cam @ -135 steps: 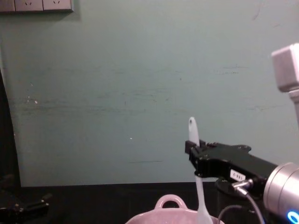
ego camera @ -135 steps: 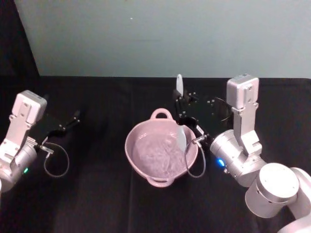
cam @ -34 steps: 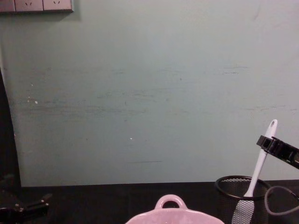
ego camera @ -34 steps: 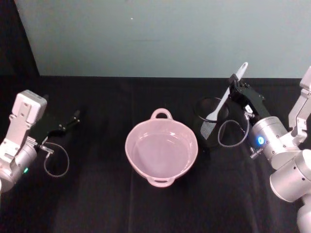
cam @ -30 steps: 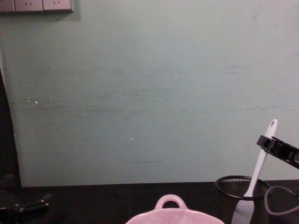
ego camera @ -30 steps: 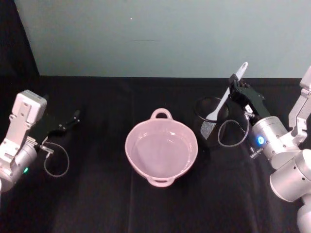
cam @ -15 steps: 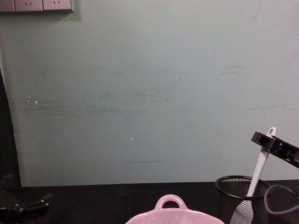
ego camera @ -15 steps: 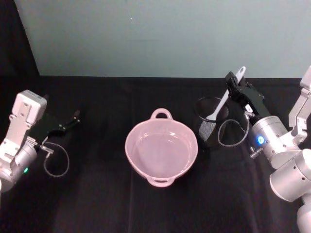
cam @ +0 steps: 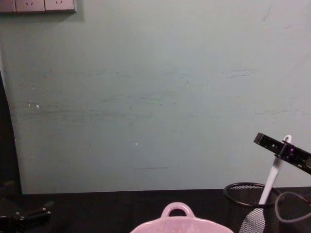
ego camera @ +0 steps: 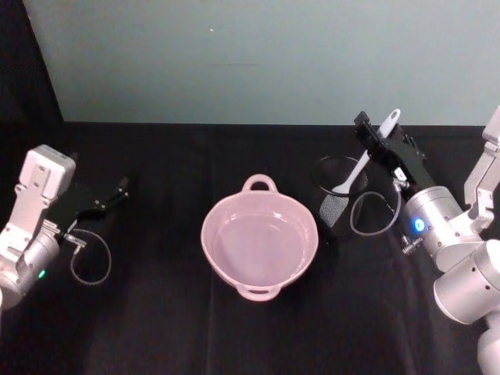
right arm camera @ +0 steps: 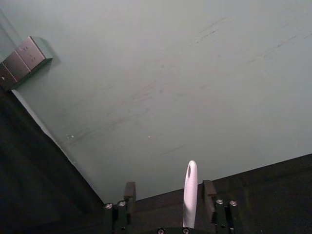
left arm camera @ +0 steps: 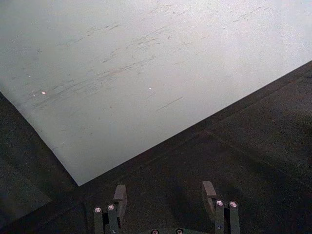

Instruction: Use the one hand to pick up the spoon and stir the clear water in the bowl.

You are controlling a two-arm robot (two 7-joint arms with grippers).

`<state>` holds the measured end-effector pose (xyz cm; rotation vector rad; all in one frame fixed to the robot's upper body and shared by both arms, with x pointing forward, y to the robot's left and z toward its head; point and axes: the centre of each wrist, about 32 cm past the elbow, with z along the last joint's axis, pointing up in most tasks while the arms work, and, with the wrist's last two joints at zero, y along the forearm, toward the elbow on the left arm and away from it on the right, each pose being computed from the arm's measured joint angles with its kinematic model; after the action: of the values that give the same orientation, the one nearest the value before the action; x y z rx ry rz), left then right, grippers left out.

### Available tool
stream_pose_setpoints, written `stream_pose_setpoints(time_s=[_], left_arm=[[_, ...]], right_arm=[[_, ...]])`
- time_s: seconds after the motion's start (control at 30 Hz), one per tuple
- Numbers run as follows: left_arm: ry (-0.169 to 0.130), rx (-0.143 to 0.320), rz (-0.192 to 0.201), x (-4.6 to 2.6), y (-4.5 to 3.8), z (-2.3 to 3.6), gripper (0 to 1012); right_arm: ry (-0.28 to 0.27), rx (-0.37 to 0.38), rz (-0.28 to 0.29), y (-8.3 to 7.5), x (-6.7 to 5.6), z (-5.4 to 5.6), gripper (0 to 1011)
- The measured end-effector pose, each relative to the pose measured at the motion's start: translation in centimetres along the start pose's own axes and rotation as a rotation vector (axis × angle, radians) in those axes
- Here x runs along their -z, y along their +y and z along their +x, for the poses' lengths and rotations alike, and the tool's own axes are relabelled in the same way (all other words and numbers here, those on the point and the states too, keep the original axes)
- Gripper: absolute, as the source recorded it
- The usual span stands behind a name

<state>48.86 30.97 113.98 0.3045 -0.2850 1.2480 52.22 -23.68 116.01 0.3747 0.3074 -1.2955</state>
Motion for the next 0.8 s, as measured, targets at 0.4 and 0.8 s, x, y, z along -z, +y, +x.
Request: stream_pose_setpoints(time_s=[0.4, 0.8], left_arm=[[0.000, 0.000, 0.000, 0.00, 0.00, 0.00, 1011], [0.000, 0.000, 0.000, 0.00, 0.00, 0.00, 1011]], right_arm=[[-0.022, -0.007, 0.011, -0.3, -0.4, 0.3, 1003], [-0.023, -0.040, -0.023, -3.2, -2.9, 1.6, 1002]])
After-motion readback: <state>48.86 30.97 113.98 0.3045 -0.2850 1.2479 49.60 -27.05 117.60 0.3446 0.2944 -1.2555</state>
